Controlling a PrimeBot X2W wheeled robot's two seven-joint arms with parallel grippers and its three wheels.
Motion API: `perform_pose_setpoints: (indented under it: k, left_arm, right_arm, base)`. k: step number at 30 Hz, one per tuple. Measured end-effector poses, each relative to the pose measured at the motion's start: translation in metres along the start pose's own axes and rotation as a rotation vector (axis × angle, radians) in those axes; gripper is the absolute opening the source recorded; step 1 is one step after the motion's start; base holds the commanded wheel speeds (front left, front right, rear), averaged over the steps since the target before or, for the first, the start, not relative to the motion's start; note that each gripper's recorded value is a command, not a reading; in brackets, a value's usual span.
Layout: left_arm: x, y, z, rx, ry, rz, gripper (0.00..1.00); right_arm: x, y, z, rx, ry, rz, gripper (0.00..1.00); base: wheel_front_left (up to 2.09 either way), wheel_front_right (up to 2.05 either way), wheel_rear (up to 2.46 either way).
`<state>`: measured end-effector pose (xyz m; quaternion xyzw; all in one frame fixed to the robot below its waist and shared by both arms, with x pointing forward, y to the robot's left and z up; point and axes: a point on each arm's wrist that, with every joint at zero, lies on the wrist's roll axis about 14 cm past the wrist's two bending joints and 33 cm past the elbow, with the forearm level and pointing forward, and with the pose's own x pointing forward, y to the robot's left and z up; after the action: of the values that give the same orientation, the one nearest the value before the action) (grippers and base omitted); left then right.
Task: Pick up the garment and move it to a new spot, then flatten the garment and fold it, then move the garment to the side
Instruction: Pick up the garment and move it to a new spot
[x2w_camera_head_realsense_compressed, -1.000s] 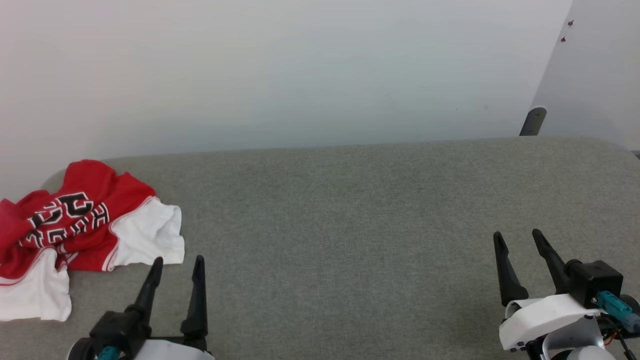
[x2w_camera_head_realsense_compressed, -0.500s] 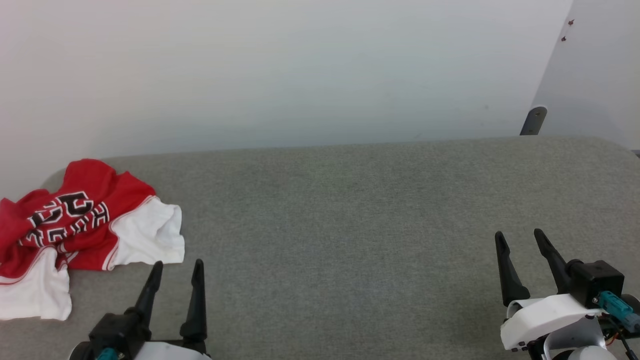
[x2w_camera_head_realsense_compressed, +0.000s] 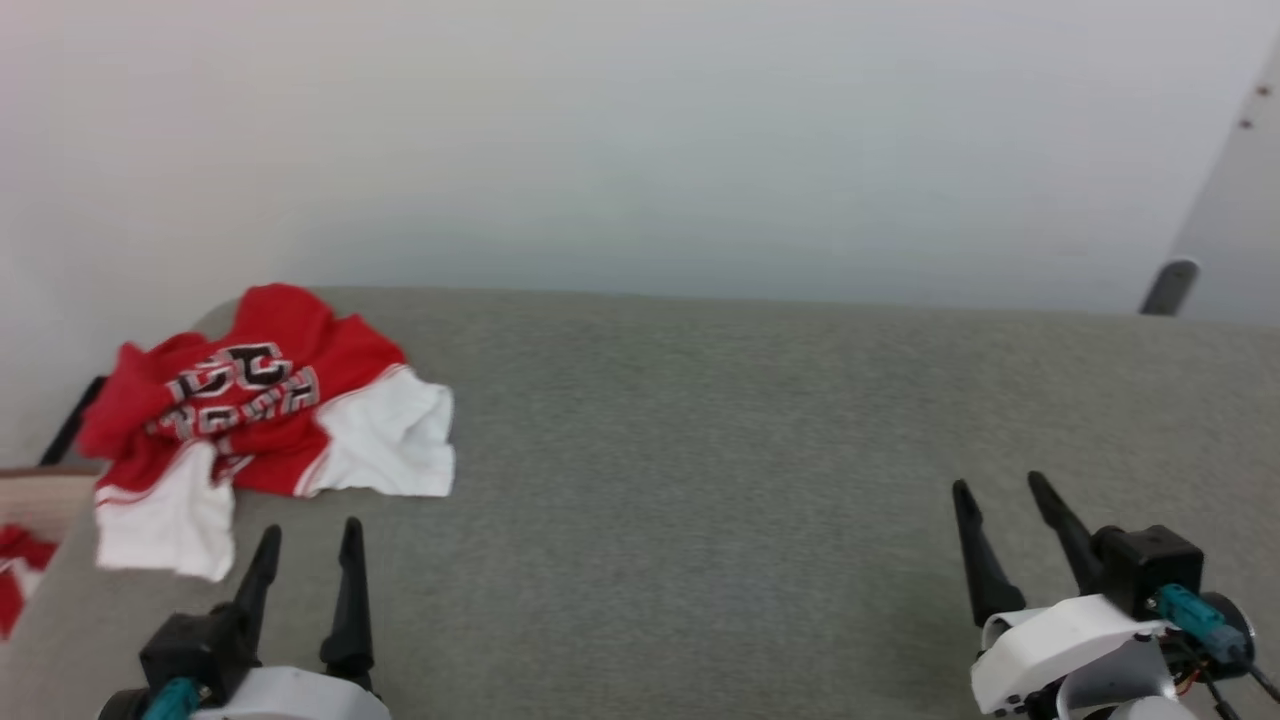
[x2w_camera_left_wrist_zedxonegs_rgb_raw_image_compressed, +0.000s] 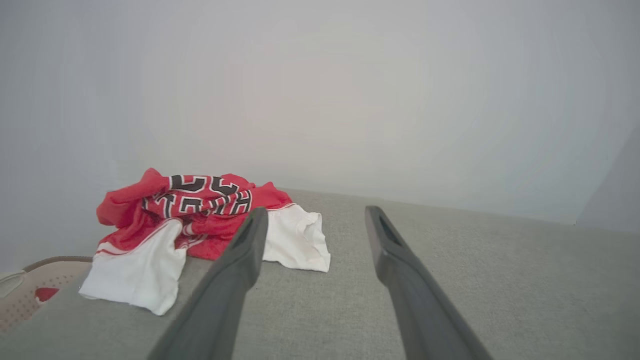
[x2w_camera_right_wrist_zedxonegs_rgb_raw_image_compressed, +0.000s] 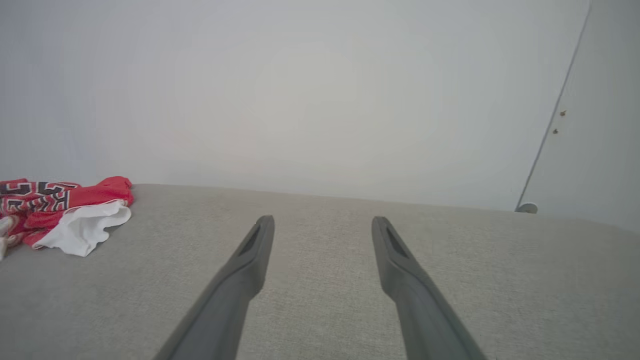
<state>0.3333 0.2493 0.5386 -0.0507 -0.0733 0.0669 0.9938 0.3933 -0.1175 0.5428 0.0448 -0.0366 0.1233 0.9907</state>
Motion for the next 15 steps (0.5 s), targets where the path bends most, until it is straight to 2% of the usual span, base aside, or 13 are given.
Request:
perform_pose_setpoints:
  k: [15]
  left_arm:
    - [-0.061, 0.095, 0.028, 0.015, -0.055, 0.299, 1.00]
  right_arm:
    - [0.027, 0.102, -0.012, 0.014, 0.037, 0.294, 1.00]
  base:
    - [0.00, 0.00, 0.00]
